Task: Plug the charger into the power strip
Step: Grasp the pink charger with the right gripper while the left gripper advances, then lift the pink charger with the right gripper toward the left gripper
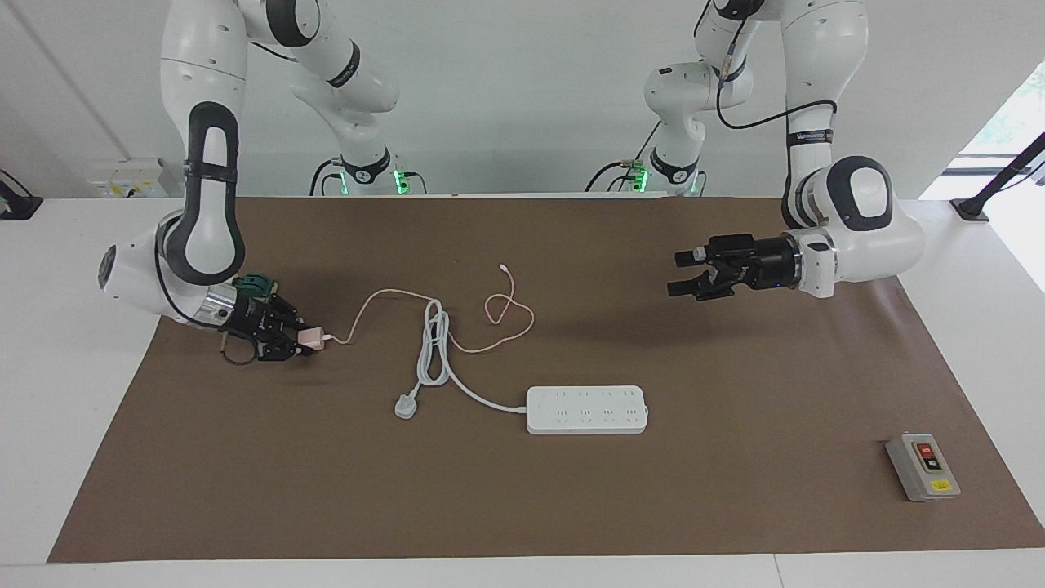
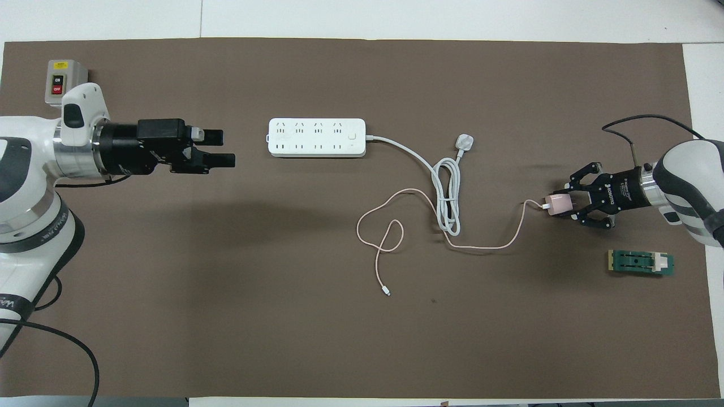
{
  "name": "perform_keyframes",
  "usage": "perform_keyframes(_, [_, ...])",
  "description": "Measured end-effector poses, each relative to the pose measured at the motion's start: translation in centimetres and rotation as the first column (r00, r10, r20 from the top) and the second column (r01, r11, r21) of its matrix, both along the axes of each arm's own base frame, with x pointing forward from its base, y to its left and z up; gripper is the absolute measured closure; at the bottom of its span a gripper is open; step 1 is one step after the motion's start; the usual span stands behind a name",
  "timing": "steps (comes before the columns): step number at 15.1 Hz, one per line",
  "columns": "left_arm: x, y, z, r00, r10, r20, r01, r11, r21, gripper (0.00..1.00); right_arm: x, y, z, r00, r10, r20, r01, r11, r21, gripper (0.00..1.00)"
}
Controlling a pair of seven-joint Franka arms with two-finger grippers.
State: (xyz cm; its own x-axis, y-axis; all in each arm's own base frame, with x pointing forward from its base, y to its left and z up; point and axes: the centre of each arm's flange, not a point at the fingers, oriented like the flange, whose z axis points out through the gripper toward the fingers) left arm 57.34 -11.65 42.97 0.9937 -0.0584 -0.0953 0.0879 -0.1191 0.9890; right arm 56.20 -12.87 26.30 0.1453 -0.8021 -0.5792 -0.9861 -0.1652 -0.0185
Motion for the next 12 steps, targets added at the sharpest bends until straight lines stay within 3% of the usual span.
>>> perform_keyframes(3, [-3.0,-2.5,-2.5,1.000,-0.001,-0.018,0.000,0.997,-0.071,0.00,2.1,2.1,2.7,1.000,-0.015,-0.008,0.015,0.999,0.035,0.53])
perform_keyframes(7, [-5.7,-5.6,-5.5,1.000,0.012,-0.015,-0.014,0.988,-0.154,0.00,5.8,9.1,10.2,0.990,-0.135,-0.046,0.136,0.991,0.020,0.53])
perform_keyframes(12, [-5.7,-7.7,-8.2,0.995,0.080,-0.055,-0.088,0.984,-0.154,0.00,5.5,18.5,17.1,0.983,-0.171,-0.066,0.174,0.984,0.044,0.53])
